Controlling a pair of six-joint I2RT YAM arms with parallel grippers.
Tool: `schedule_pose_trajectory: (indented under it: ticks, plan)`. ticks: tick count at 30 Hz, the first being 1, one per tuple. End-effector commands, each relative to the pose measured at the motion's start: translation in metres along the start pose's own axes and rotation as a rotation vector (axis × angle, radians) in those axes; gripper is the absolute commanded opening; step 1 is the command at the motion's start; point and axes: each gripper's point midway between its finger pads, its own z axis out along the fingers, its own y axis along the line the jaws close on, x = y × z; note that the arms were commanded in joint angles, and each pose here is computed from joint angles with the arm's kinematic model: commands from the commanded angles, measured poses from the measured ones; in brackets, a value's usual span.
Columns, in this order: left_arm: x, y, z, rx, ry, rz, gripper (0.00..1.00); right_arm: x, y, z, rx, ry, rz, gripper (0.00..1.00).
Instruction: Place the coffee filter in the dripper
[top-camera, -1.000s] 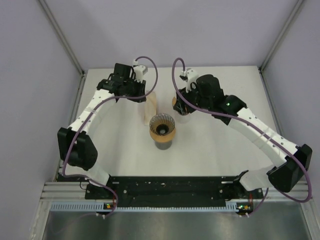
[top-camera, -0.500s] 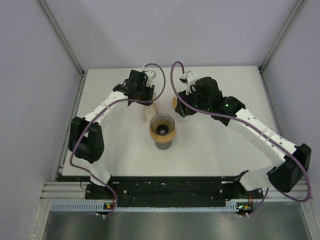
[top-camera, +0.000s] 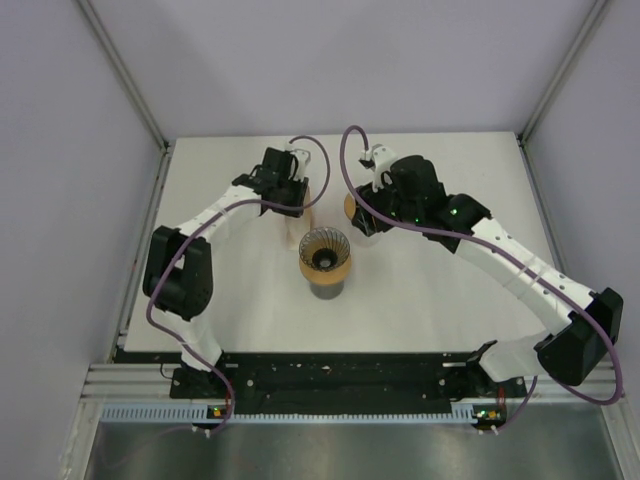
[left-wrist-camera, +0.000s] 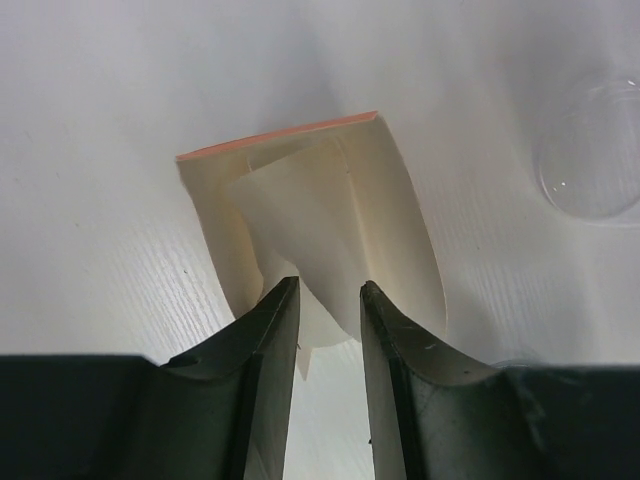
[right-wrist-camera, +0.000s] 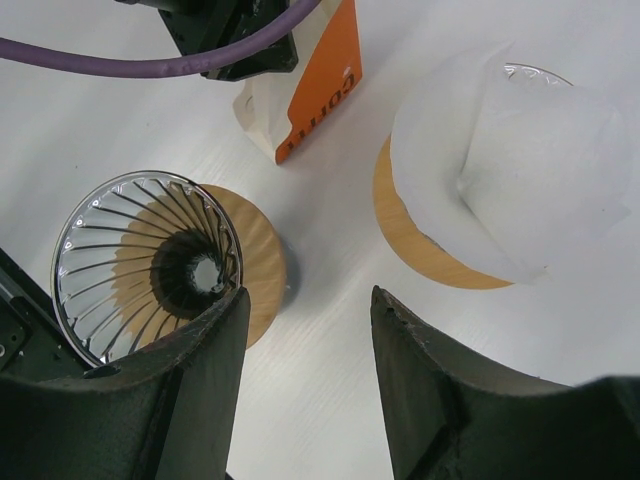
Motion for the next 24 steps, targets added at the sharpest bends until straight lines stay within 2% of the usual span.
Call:
schedule_pose_trajectory:
  ticks: [1,5,10,11,20,24]
  plan:
    - [-0.010,0.004,0.009,-0.022,-0.023,0.012,0.37,-0.019,-0.001,-0.015,0.004,-0.075,-0.016,0.52]
    - [-0.009,0.003,0.018,-0.014,-0.010,0.010,0.33,-0.018,-0.001,-0.017,0.005,-0.074,-0.016,0.52]
    - [-0.013,0.001,0.014,-0.005,-0.020,0.008,0.03,-0.018,-0.003,-0.020,0.015,-0.076,-0.022,0.52]
    - [-0.015,0.000,0.011,0.000,-0.024,0.008,0.00,-0.019,-0.004,-0.020,0.018,-0.078,-0.024,0.52]
    - [-0.030,-0.006,-0.044,0.032,-0.063,0.071,0.00,-0.020,-0.004,-0.023,0.019,-0.080,-0.036,0.52]
    - [-0.034,-0.009,-0.075,0.052,-0.074,0.053,0.00,-0.025,-0.003,-0.028,0.017,-0.095,-0.037,0.52]
